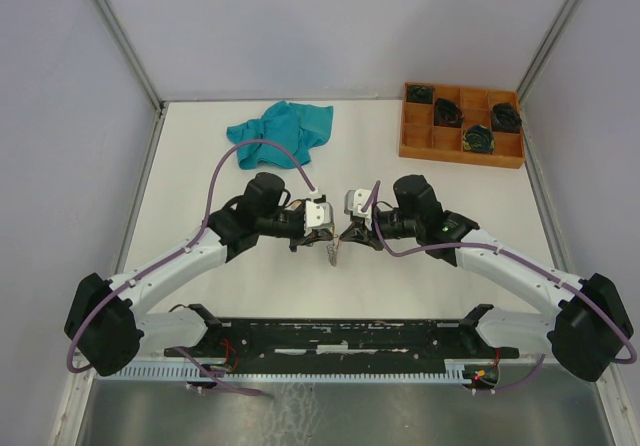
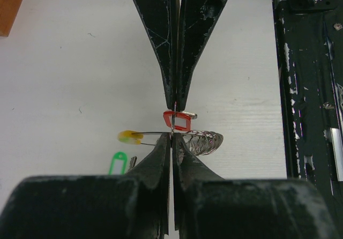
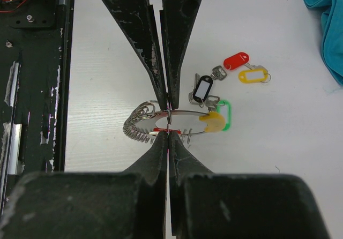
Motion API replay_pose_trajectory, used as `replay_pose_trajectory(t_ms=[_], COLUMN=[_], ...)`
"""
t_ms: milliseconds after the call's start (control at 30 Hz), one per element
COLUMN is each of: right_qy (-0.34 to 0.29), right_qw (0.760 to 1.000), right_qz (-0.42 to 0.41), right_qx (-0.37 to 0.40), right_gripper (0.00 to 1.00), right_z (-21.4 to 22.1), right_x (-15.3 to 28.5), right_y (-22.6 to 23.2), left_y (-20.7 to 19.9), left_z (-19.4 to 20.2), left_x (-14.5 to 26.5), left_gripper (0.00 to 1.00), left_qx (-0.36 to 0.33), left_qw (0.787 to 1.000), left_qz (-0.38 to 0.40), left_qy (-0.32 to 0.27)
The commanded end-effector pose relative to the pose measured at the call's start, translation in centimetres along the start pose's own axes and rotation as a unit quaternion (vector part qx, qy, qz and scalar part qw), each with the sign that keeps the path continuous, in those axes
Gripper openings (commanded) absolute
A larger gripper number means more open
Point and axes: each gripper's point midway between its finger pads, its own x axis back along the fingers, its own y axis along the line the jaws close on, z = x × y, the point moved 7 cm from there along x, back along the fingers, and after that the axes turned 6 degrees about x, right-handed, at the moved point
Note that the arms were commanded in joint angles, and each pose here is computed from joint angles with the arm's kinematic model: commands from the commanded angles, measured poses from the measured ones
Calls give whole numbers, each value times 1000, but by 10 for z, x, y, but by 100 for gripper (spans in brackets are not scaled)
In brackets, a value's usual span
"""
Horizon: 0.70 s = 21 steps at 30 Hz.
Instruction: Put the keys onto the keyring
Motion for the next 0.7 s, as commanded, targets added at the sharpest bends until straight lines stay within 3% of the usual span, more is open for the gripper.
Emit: replay_pose_trajectory(t_ms=[0, 667], right_qy=[-19, -19], right_qw=[999, 999], right_qz=[17, 26], right_qx=[22, 25], right_gripper=[1, 1], right_z=[-15, -17], right_x=[2, 0], right_y=[-7, -9], left_y=[2, 1], left_z=[-22, -21], left_x=[1, -1], left_gripper=[3, 3], left_qx=[-11, -6], left_qw=[999, 999], left_qz=[7, 14], left_qy=[-35, -35])
